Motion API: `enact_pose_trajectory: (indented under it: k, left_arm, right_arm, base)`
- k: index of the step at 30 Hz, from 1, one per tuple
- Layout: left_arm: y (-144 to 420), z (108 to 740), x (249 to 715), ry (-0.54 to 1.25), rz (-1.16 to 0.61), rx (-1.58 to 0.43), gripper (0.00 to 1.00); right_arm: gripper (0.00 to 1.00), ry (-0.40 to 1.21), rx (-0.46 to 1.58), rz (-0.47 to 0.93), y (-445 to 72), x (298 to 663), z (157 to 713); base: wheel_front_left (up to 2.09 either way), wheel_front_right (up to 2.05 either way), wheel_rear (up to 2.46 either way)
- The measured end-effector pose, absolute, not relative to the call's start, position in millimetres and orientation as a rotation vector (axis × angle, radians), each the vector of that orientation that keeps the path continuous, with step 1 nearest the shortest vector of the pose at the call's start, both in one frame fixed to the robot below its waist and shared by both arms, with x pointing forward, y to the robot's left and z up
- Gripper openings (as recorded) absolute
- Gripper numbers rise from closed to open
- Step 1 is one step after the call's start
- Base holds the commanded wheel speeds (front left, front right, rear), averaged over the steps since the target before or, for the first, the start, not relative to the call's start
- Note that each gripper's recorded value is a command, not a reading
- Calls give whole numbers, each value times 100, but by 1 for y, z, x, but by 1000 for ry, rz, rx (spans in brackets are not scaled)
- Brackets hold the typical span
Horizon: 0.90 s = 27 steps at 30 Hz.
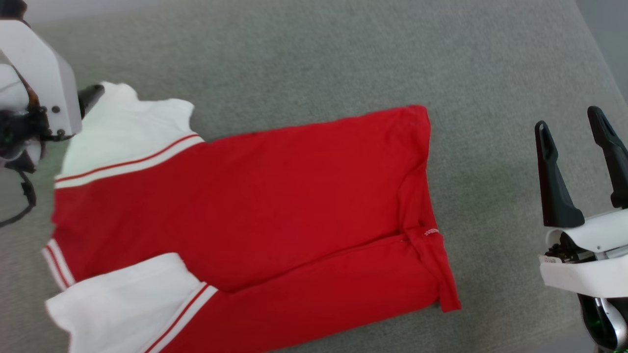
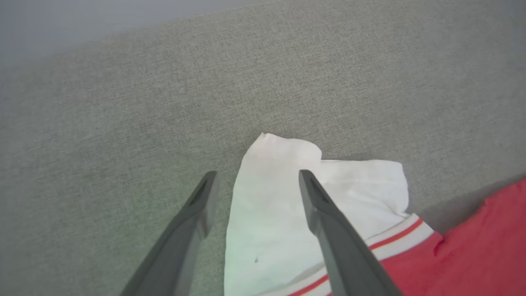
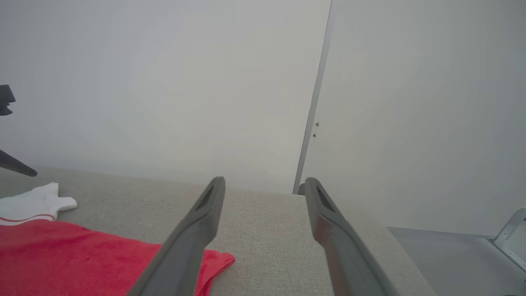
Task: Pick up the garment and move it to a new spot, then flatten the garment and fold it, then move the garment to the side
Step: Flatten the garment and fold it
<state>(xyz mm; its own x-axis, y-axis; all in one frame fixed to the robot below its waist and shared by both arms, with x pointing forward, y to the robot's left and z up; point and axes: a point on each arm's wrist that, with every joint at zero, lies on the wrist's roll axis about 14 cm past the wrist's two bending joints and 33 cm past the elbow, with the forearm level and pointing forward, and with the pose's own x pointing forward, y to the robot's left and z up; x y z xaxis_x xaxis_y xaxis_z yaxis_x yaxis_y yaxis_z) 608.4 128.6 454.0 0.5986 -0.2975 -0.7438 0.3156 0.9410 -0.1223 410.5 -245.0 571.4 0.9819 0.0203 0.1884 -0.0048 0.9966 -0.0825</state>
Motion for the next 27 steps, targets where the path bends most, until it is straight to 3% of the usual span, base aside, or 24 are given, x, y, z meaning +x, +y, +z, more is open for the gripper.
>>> enact_pose_trajectory:
  k: [11, 12, 14, 27]
  left_arm:
    - [124, 392, 619, 1058, -312, 40, 100]
    - [123, 389, 619, 1067, -312, 39, 88]
    - [120, 386, 619, 1090, -311, 12, 0]
    - [122, 391, 613, 1099, -299, -9, 0]
  right_arm:
    - [100, -106, -62, -27, -258, 419, 540]
    - [100, -105, -64, -29, -258, 420, 540]
    - [100, -103, -64, -31, -259, 421, 539]
    - [100, -58, -4, -28, -258, 431, 535]
  base:
    - [0, 0, 0]
    - [0, 0, 0]
    - [0, 0, 0]
    - [0, 0, 0]
